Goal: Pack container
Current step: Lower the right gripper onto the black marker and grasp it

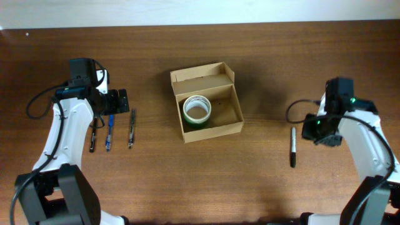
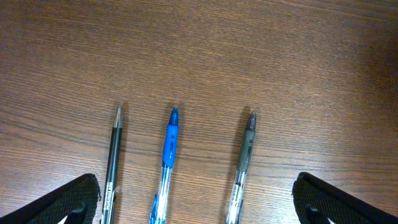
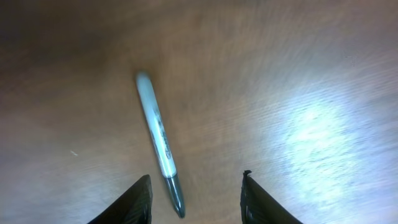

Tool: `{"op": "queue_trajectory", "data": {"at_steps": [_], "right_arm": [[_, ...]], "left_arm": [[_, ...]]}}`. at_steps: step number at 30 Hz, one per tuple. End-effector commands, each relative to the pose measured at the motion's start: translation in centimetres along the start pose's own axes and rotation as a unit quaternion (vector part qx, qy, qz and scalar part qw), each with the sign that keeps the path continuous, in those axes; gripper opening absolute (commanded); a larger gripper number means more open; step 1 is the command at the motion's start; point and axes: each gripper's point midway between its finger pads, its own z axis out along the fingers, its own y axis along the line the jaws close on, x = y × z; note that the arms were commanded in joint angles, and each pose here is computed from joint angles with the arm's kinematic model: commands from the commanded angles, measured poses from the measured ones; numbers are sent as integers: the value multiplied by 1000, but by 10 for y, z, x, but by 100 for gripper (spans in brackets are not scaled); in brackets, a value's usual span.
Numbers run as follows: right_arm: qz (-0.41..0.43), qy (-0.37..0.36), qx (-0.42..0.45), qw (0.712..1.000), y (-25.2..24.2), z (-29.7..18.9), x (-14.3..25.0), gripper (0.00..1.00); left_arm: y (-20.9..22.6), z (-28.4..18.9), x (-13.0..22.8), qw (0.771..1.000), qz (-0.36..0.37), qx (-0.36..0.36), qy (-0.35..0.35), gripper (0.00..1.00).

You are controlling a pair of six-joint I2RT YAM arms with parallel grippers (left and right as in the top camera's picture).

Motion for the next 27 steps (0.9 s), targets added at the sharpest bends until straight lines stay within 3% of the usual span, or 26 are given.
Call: {"op": "queue_trajectory", "data": {"at_steps": [1,12,27], "right_arm": [[3,14,-20,1000,8,9,14,44],[-48,-7,-15,999,33,20,8,47],[-25,37,-5,999,34,68,6,46]], "left_arm": [[1,-1,-6,1000,5,-2,-5,99],[1,-1,-6,1000,5,-2,-5,99],[1,-1,-6,1000,5,-2,-5,99]]}}
